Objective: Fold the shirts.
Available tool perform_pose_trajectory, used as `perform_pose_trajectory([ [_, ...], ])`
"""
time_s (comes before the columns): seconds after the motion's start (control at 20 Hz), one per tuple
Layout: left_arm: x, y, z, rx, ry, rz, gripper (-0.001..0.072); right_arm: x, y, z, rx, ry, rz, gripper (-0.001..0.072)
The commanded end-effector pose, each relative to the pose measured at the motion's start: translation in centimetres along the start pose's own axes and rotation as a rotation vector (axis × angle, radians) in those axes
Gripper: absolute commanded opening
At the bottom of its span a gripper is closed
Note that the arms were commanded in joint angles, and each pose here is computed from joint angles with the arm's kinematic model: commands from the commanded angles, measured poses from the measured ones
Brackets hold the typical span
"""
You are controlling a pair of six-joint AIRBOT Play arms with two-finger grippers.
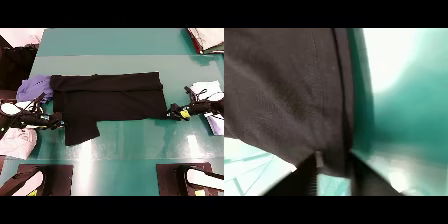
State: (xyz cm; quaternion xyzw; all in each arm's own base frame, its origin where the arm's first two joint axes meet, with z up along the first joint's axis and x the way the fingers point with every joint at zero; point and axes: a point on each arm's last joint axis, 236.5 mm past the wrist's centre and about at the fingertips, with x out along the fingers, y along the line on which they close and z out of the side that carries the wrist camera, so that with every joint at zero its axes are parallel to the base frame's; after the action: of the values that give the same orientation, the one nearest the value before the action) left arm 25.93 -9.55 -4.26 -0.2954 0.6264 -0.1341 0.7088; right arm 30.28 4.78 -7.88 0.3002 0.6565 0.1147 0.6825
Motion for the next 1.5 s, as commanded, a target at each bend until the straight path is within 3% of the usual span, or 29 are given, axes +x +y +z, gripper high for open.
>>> perform_pose_trajectory([
  [0.0, -0.1, -0.1, -0.7, 0.004, 0.028, -0.005, 0.0027, 0.5, 0.4, -0.5, -0.046, 0.024, 0.002, 0.0023],
  [0.4, -4.9, -3.8, -3.7, 0.158, 0.037, -0.028, 0.0026, -11.6, -4.0, -3.6, -0.073, -0.014, -0.250, 0.0020],
  [0.65, -5.8, -6.9, -8.4, 0.251, 0.140, -0.078, 0.0027, -15.3, -4.0, -4.7, -0.051, -0.132, -0.290, 0.0020],
  [1.0, -10.7, -11.2, 5.4, 0.317, -0.425, -0.057, 0.0027, -16.3, -1.8, 0.7, -0.049, -0.378, -0.214, 0.0020],
  [1.45, -4.8, -7.2, 11.1, 0.189, -0.353, 0.002, 0.0029, -12.9, 0.9, 7.0, -0.136, -0.284, -0.190, 0.0020],
])
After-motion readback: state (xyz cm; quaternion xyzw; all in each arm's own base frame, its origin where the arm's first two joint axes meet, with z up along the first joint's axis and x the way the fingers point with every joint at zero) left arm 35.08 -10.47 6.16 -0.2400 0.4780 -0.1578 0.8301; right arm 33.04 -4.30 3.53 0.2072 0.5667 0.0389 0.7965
